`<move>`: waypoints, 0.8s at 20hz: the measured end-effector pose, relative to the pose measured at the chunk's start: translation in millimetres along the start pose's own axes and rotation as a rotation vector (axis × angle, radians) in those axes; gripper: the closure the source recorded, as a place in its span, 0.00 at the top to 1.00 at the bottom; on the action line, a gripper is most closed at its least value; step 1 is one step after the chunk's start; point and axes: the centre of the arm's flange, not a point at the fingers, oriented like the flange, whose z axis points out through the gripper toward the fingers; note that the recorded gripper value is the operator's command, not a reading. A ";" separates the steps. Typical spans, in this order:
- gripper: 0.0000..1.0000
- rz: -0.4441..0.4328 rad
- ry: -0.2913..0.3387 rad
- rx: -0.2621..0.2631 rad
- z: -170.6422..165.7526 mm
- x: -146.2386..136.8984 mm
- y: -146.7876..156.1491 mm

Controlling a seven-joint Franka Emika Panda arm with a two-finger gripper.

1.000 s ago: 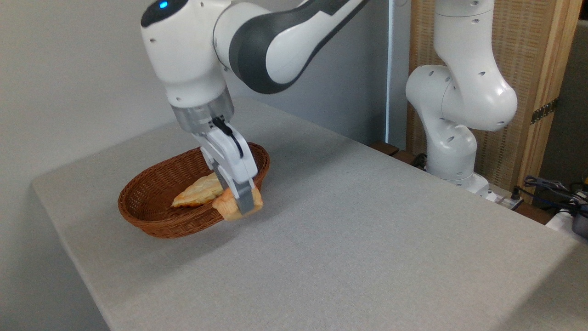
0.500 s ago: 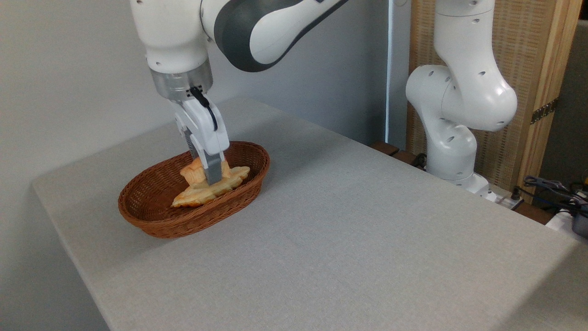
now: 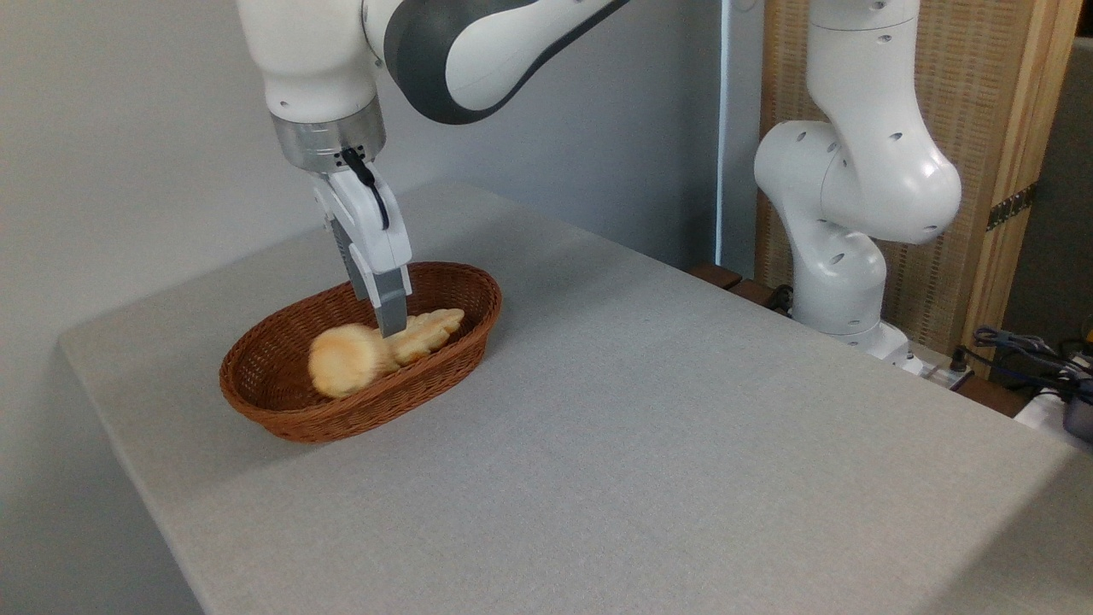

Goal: Put bread into the basket

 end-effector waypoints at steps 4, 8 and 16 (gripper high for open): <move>1.00 -0.004 0.001 0.001 -0.6 -1.4 -1.8; 1.00 -0.038 0.001 0.032 -11.7 -17.3 -19.1; 1.00 -0.123 -0.054 0.157 -38.9 -72.9 -70.3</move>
